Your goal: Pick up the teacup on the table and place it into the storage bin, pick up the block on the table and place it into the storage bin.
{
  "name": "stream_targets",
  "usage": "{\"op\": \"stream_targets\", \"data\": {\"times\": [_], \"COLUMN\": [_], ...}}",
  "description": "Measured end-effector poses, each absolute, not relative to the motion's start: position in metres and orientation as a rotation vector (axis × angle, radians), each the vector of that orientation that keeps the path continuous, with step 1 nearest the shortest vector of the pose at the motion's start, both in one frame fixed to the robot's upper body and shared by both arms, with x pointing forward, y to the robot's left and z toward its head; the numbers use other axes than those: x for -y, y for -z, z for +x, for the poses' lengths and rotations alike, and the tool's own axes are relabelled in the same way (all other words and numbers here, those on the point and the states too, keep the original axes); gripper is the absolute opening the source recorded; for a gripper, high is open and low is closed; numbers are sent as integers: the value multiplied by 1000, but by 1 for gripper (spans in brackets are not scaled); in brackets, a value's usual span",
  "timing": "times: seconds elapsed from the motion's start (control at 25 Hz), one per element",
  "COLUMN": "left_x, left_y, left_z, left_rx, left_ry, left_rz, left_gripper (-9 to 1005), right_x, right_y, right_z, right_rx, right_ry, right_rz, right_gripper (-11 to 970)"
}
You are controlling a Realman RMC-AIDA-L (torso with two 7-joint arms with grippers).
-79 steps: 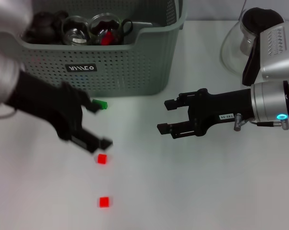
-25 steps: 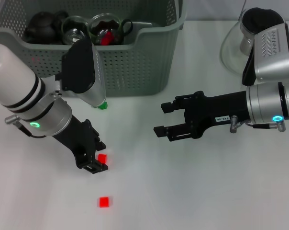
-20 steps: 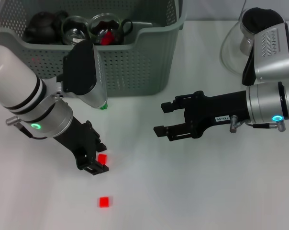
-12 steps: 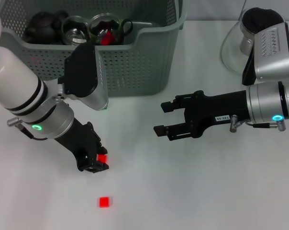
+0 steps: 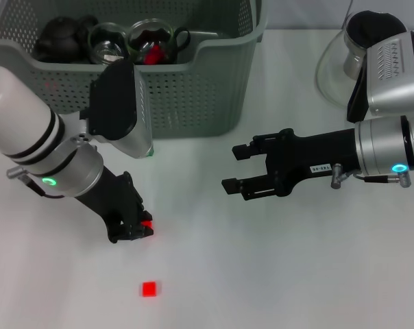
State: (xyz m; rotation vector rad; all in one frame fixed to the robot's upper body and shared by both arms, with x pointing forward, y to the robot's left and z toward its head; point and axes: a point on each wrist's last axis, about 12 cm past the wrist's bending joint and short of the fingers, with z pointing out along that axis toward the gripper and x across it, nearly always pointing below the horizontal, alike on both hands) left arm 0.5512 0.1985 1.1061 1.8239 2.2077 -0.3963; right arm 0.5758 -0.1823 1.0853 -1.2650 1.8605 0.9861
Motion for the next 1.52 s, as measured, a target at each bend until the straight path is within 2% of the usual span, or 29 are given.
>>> {"op": "stream_targets", "data": {"times": [0.2, 0.36, 0.44, 0.48, 0.6, 0.68, 0.84, 1.08, 1.36, 1.52], "left_x": [-200, -215, -219, -234, -248, -263, -275, -288, -298, -298], "left_y": [-1133, -1175, -1182, -1209, -1229, -1244, -1248, -1231, -1223, -1236], "left_z": [547, 548, 549, 561, 578, 601, 622, 650, 657, 643], "left_rx": [-2165, -2090, -2074, -2012, -1998, -2028, -2067, -2149, -2160, -2167], "left_ry": [459, 640, 656, 658, 594, 489, 431, 428, 413, 483], "left_rz": [1800, 1601, 1557, 1325, 1117, 928, 790, 625, 548, 657], "left_gripper": [180, 177, 175, 174, 172, 172, 169, 201, 281, 326], "right_x": [183, 184, 185, 185, 184, 185, 185, 185, 187, 188], "right_y": [-1085, -1085, -1085, -1085, -1085, -1085, -1086, -1086, -1086, -1086], "right_z": [575, 575, 575, 575, 574, 574, 574, 574, 574, 575], "right_rx": [-1862, -1862, -1860, -1857, -1856, -1855, -1854, -1855, -1857, -1860], "right_ry": [-991, -988, -988, -987, -987, -988, -993, -989, -987, -983], "right_rz": [-1264, -1266, -1268, -1272, -1280, -1288, -1292, -1302, -1298, -1292], "right_gripper": [766, 765, 765, 766, 766, 765, 765, 765, 766, 766]}}
